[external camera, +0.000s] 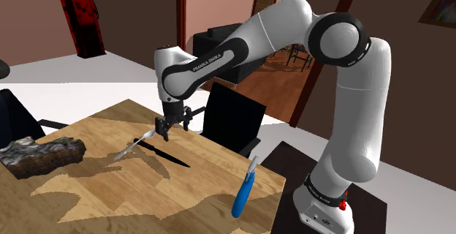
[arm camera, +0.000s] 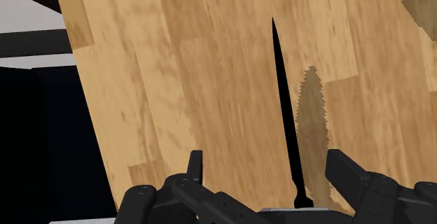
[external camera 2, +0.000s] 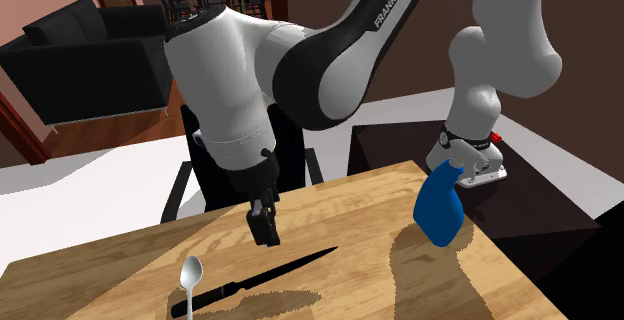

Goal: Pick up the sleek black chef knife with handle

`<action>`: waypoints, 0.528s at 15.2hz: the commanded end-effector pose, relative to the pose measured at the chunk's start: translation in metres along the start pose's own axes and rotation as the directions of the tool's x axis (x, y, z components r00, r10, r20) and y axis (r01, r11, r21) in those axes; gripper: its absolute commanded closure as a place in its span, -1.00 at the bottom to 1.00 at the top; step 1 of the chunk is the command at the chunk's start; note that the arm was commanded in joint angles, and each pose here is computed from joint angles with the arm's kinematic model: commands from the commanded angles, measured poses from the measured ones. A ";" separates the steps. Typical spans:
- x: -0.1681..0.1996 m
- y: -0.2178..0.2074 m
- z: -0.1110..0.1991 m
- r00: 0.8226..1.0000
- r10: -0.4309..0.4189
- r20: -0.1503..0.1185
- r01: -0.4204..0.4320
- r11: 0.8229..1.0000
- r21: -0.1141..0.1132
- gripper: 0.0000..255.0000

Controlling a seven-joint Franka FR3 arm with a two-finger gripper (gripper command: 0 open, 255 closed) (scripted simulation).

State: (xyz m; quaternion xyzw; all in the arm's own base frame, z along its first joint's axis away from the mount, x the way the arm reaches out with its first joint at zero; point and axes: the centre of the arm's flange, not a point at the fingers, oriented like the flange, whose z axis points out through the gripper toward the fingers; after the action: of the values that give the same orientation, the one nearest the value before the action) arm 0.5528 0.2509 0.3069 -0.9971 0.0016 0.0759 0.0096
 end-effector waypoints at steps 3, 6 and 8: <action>0.038 -0.029 0.026 1.000 -0.004 0.000 0.004 1.000 0.015 -1.00; 0.064 -0.052 0.043 1.000 -0.008 0.000 0.008 1.000 0.026 -1.00; 0.075 -0.062 0.050 1.000 -0.009 0.000 0.009 0.999 0.030 -1.00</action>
State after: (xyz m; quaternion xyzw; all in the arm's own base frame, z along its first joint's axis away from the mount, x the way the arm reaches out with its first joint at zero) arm 0.6120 0.3091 0.2503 -0.9968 -0.0019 0.0764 0.0241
